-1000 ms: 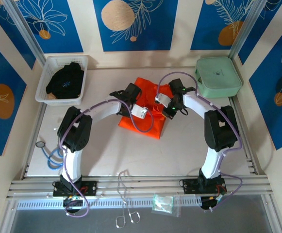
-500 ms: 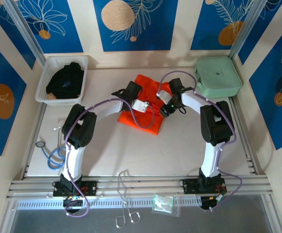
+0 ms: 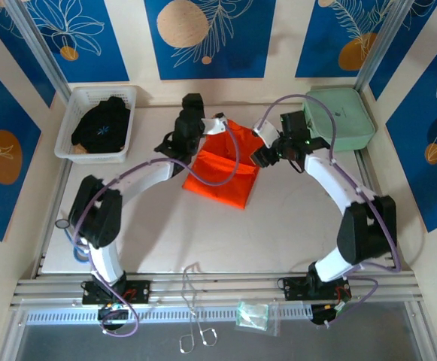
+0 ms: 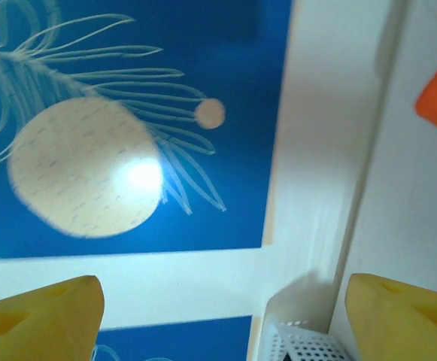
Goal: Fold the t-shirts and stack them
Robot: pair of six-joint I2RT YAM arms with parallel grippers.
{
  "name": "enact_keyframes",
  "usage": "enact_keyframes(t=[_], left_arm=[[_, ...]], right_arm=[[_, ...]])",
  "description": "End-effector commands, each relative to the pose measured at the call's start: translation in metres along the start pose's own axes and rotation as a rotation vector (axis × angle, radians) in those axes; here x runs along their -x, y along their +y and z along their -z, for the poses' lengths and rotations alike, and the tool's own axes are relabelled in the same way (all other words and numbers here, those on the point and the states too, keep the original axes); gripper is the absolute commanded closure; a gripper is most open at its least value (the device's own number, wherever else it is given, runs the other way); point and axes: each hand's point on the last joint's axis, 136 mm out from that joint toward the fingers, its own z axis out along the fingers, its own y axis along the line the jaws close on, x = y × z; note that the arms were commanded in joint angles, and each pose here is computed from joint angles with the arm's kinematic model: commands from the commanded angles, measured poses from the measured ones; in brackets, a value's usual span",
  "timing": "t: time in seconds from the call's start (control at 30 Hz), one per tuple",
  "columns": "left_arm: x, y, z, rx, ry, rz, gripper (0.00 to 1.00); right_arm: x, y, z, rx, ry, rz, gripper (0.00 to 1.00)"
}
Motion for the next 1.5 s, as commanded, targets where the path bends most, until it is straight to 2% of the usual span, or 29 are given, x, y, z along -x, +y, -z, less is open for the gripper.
enact_keyframes(t=[0.0, 0.23, 0.37, 0.47, 0.63, 0.8, 1.13, 1.37, 1.47], left_arm=[[-0.018, 0.006, 0.024, -0.003, 0.004, 0.204, 0.13], [-0.032, -0.019, 0.081, -0.191, -0.038, 0.574, 0.11], [-0.042, -0.008, 0.110, -0.188, -0.041, 0.758, 0.12], [-0.052, -0.004, 0.131, -0.182, -0.041, 0.818, 0.12], [-0.066, -0.007, 0.154, -0.197, -0.016, 0.796, 0.12], [-0.073, -0.011, 0.166, -0.193, -0.027, 0.775, 0.12], [-0.047, -0.029, 0.176, -0.317, -0.181, 0.631, 0.11], [-0.032, -0.027, 0.195, -0.446, -0.255, 0.475, 0.10], [-0.033, -0.024, 0.202, -0.467, -0.262, 0.433, 0.10]], right_arm=[[-0.025, 0.059, 0.006, 0.200, 0.041, 0.172, 0.32], [-0.066, 0.136, -0.002, 0.422, 0.204, 0.290, 0.32], [-0.075, 0.156, -0.022, 0.478, 0.267, 0.281, 0.32], [-0.078, 0.161, -0.042, 0.492, 0.322, 0.246, 0.32], [-0.087, 0.155, -0.074, 0.452, 0.430, 0.214, 0.33], [-0.096, 0.147, -0.088, 0.408, 0.517, 0.205, 0.33], [-0.120, 0.142, -0.089, 0.383, 0.635, 0.226, 0.34], [-0.130, 0.141, -0.084, 0.386, 0.670, 0.255, 0.36], [-0.123, 0.138, -0.077, 0.374, 0.639, 0.263, 0.36]])
